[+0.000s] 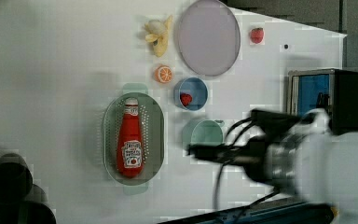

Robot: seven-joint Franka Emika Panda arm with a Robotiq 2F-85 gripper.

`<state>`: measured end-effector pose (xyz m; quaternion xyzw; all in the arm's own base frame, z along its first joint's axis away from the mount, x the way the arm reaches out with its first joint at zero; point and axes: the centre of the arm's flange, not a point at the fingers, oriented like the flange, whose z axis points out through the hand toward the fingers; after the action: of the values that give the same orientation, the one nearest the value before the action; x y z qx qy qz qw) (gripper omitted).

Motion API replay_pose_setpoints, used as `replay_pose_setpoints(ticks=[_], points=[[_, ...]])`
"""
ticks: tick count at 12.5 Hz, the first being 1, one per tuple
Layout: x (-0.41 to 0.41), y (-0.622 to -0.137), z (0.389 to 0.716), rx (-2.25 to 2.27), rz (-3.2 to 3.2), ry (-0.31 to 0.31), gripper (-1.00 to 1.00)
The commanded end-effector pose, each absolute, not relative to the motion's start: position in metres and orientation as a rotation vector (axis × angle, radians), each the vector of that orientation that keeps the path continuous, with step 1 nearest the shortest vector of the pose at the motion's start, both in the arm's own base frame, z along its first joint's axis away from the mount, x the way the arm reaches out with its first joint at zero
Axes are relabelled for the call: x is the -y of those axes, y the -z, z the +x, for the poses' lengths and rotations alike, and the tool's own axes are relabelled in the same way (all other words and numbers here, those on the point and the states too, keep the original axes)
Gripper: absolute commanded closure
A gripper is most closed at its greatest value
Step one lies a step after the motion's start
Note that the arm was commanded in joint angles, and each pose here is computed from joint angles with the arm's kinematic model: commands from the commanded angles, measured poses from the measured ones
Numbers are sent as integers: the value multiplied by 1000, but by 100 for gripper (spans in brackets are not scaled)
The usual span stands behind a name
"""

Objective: Pick ketchup from strainer and place it on the table

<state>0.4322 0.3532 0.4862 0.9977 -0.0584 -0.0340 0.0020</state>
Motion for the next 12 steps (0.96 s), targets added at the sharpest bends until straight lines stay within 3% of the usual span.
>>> replay_pose_setpoints(ticks=[1,5,7,9,12], points=[[-371,-445,428,194,3181,87,-100],[-376,-362,411,110,3217,6,-100],[-374,-323,400,103,3224,0,-100],[-377,-293,391,96,3259,17,-100],[-383,-256,387,157,3294,102,-100]])
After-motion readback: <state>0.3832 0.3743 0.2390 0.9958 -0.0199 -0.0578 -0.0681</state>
